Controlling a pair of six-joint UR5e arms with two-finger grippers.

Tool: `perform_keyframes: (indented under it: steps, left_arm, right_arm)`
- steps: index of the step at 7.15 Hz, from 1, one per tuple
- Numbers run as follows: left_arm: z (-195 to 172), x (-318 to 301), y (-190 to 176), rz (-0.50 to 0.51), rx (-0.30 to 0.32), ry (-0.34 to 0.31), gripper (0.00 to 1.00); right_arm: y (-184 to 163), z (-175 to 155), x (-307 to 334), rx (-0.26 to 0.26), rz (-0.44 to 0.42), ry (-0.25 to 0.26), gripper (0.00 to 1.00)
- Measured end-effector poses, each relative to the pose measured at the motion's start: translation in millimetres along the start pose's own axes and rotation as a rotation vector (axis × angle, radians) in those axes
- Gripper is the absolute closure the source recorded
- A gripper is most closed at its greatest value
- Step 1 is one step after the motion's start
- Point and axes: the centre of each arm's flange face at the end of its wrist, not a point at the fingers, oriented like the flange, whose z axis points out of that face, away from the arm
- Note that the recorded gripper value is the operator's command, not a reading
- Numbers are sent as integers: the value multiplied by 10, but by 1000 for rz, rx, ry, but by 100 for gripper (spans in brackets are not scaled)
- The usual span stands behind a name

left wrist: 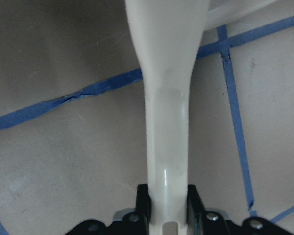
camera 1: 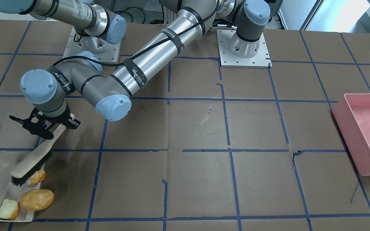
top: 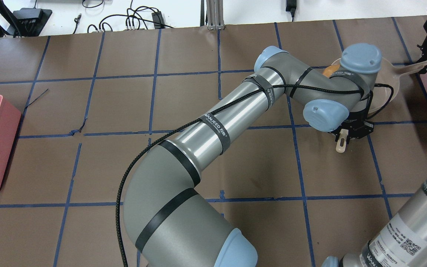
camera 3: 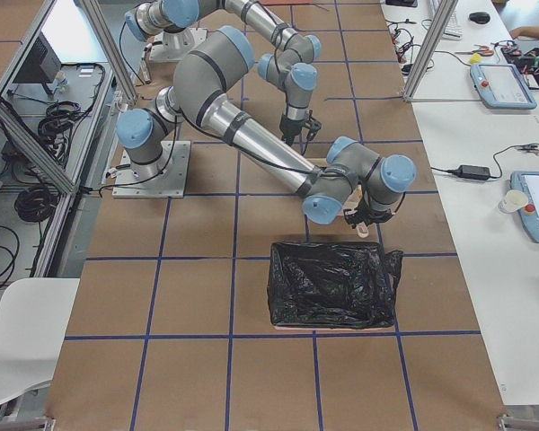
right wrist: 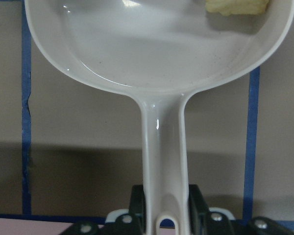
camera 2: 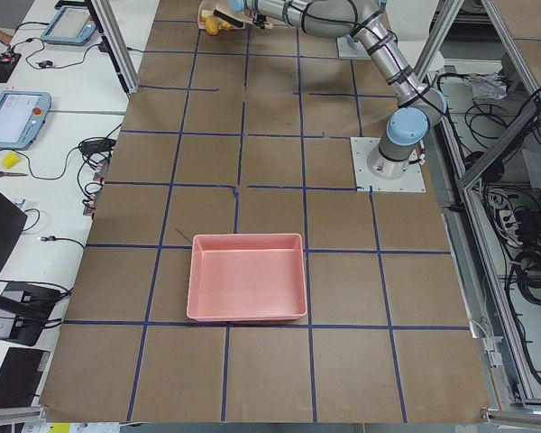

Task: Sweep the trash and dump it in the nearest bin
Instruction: 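Sweep the bread and food chunk into the dustpan with the left gripper's brush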

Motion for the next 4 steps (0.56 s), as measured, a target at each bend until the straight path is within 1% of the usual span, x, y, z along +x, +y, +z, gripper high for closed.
perform_keyframes:
  steps: [1,2,4]
  left_arm:
    - [15,123,81,61,7,-45,93]
    - [-51,217,136,70,16,-56,93]
    - [-391,326,217,4,27,-9,94]
  right_arm:
    - [-17,1,8,0,-2,0,100]
    - [-28,1,13,0,-4,0,100]
    - [-34,3,16,0,-4,0,100]
